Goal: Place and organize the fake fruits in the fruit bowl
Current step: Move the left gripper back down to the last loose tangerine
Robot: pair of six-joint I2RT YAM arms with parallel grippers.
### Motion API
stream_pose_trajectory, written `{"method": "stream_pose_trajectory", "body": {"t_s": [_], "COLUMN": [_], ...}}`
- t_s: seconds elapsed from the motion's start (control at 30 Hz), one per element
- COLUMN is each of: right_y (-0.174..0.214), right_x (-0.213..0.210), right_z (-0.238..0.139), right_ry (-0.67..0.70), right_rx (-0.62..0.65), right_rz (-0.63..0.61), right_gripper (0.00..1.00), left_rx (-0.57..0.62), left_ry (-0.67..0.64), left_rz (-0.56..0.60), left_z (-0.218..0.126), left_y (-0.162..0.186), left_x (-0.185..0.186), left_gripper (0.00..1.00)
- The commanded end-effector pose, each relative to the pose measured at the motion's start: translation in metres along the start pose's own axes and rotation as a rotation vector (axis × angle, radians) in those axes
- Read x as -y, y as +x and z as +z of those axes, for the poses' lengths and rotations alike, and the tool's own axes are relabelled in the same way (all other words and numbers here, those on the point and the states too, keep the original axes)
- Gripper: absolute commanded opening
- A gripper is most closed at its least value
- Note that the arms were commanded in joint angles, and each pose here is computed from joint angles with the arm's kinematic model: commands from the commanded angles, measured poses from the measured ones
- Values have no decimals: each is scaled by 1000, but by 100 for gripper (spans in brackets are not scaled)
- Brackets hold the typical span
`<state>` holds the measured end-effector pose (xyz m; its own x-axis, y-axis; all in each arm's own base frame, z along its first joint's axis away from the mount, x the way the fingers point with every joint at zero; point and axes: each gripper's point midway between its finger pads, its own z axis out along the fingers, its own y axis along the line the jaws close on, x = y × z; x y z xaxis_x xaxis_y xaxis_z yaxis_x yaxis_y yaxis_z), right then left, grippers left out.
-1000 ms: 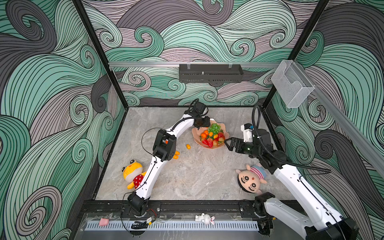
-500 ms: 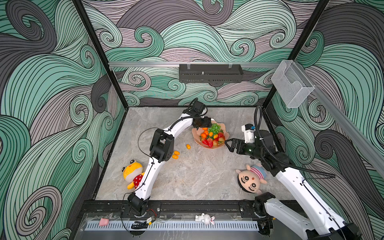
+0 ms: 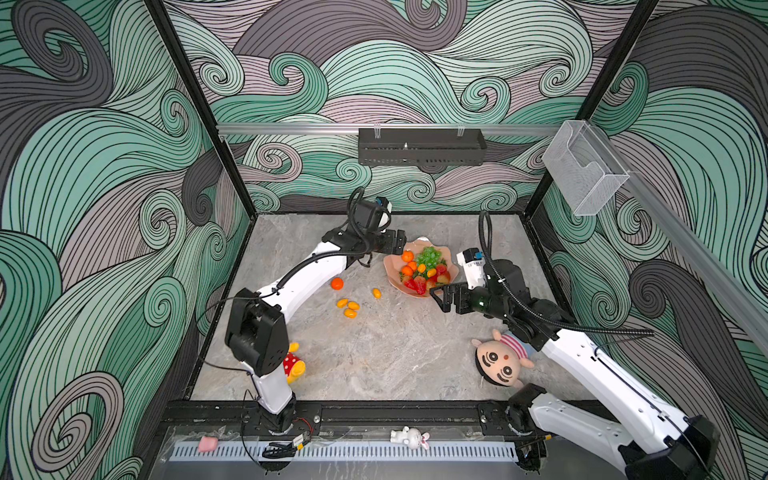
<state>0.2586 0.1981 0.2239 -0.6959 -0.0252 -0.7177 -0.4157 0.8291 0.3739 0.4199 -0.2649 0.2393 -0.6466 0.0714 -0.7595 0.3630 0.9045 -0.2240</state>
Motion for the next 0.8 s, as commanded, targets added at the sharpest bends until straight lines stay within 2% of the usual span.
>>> {"method": "stream_pose_trajectory", "body": {"t_s": [0.0, 0.23, 0.37, 0.43, 0.53, 0.77], "right_y": [-17, -20, -21, -20, -22, -25], "right_x": [-11, -42, -66, -75, -86, -87], "right_z": [10, 50, 76, 88, 105, 125], "right_ry": [0, -44, -76, -81, -71, -19], "right_rx": [39, -3, -29, -42, -49, -71], "right_rz": [-49, -106, -143, -159, -163, -80], "right_gripper": [100, 100, 100, 100, 100, 100], "left_rx": [80, 20, -65, -57, -112, -292], "left_ry": [-198, -384, -466, -470, -499, -540], "left_rz": [39, -31, -152, -210, -258, -312], "left_z": [-29, -67, -72, -83, -82, -58], "left_y": [-4, 31, 62, 67, 81, 115], "left_x": [-39, -102, -146, -160, -179, -200], "left_gripper": [99, 99, 99, 99, 99, 95]}}
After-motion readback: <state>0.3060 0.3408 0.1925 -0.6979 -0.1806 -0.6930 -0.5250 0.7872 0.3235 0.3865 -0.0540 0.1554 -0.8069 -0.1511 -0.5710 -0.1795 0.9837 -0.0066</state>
